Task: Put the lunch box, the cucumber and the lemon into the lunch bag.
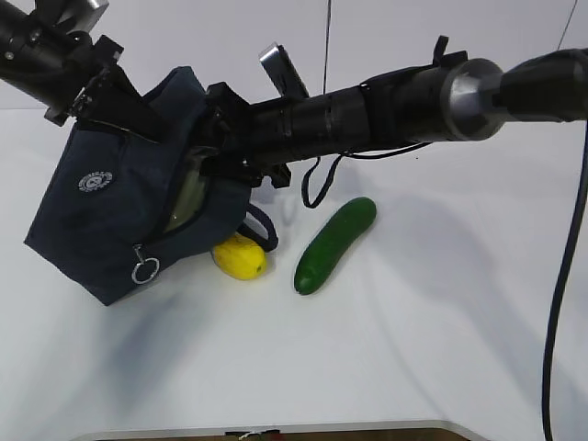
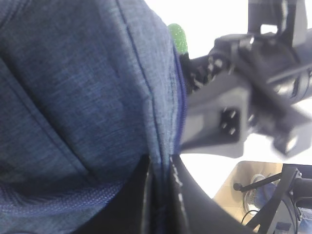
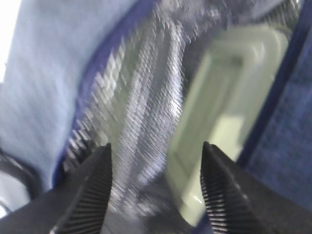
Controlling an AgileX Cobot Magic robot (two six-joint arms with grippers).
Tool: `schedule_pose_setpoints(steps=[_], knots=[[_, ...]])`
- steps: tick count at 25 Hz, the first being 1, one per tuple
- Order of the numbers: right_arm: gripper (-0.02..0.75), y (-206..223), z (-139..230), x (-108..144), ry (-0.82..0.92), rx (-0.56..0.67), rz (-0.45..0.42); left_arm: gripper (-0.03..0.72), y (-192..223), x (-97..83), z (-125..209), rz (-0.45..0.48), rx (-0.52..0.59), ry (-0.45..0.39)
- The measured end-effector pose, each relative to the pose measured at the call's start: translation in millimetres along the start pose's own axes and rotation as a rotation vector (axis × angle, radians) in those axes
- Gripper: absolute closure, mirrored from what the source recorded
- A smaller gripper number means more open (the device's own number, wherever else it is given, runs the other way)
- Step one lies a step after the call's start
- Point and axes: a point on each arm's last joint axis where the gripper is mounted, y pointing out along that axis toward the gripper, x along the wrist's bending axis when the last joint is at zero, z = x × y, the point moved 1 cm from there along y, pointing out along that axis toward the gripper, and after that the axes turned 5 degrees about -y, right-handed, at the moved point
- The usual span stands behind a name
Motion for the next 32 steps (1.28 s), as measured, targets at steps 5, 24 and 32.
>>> schedule_pose_setpoints(steps=[5, 24, 32], knots=[[0.278, -1.2, 2.4, -0.4, -0.102, 0.032, -0.006, 0.68, 0.0, 0.0, 0.0, 0.0, 0.0, 0.0], [0.279, -57.4, -10.1, 52.1, -0.455, 0.147, 0.217, 0.68, 0.0, 0.1, 0.1, -0.001, 0.001, 0.001], [0.279, -94.2, -13.6, 62.7, -0.447, 0.19, 0.501, 0.68, 0.0, 0.1, 0.1, -0.001, 0.001, 0.001]])
